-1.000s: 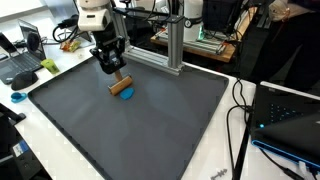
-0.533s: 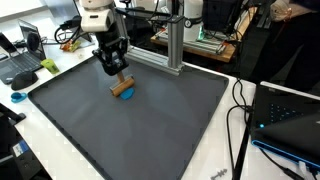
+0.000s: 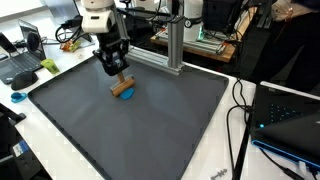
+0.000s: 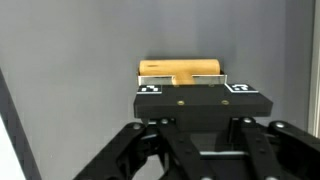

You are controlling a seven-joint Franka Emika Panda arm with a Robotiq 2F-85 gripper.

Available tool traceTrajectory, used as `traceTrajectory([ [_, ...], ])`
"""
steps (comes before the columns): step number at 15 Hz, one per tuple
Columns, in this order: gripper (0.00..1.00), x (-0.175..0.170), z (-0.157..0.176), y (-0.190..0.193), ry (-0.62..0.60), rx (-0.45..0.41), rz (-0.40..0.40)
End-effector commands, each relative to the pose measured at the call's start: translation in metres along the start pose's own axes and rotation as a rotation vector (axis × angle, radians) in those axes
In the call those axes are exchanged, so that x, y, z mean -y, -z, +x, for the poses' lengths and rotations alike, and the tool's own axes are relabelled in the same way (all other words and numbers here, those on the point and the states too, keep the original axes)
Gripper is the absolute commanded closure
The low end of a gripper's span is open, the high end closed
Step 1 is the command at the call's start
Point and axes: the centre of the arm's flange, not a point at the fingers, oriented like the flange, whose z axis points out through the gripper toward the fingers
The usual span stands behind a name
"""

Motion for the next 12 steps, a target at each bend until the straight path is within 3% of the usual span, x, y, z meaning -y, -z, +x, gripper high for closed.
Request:
traceTrajectory([
  [1, 0.78, 0.003, -0.001, 0.025, -0.037, 0.001, 0.010],
  [7, 0.78, 0.000, 0.000, 0.061, -0.037, -0.014, -0.032],
  [12, 0.78, -0.004, 0.013, 0.046, -0.031, -0.035, -0.032],
])
